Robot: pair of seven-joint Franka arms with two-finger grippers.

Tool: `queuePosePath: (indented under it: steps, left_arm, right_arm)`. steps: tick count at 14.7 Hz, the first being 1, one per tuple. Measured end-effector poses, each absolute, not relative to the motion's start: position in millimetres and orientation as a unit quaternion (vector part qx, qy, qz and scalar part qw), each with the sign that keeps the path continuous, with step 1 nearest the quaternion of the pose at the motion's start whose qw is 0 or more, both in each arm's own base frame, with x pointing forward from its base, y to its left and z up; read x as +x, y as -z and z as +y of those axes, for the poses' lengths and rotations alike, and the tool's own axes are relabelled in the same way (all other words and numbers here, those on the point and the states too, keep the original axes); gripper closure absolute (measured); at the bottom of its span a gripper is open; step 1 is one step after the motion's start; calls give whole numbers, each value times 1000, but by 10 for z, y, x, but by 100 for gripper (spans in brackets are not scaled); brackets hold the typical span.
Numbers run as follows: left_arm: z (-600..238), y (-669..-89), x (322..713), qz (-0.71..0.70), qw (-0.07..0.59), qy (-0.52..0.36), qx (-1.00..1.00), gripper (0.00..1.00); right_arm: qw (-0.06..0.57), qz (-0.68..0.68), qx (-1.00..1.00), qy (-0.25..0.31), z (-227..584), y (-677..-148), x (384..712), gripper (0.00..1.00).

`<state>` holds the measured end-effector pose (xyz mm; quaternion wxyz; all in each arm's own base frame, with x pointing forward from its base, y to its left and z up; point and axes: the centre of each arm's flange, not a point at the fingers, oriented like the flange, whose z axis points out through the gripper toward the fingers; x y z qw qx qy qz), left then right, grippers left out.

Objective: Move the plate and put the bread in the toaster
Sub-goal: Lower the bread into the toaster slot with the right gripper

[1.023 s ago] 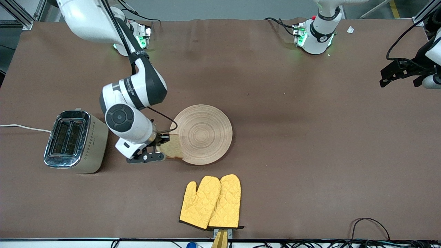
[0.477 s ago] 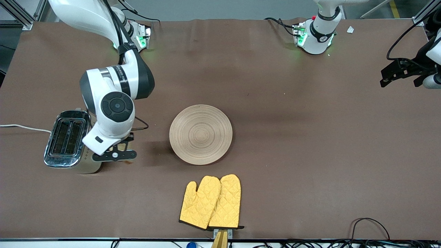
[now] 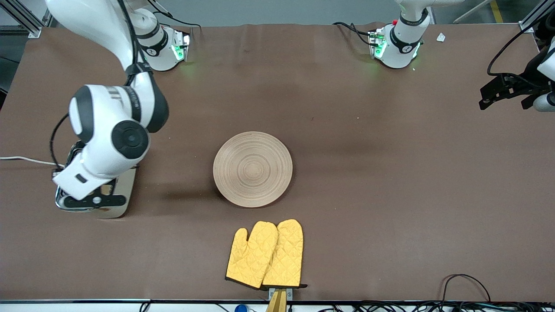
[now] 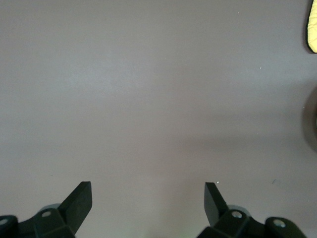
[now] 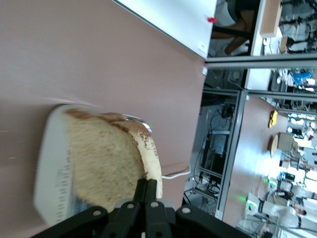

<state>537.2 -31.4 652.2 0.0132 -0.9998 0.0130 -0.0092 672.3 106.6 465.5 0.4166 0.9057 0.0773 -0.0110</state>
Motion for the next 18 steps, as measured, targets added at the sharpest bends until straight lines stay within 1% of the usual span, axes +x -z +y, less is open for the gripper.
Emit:
queuePosePath:
  steps: [3,6,11,18]
  left_arm:
    - [-301,-6542,5372,12,13,11,-1000,0]
    - [-297,-6572,5371,11,13,14,-1000,0]
    - [-253,-6586,5373,7,13,16,-1000,0]
    - [-237,-6589,5374,6,13,16,-1000,0]
  right_arm:
    - [418,54,906,22,713,-4658,6768,99]
    - [421,37,905,38,542,-4647,6753,99]
    - [432,-4,899,73,489,-4616,6637,99]
    - [436,-35,894,95,501,-4586,6543,99]
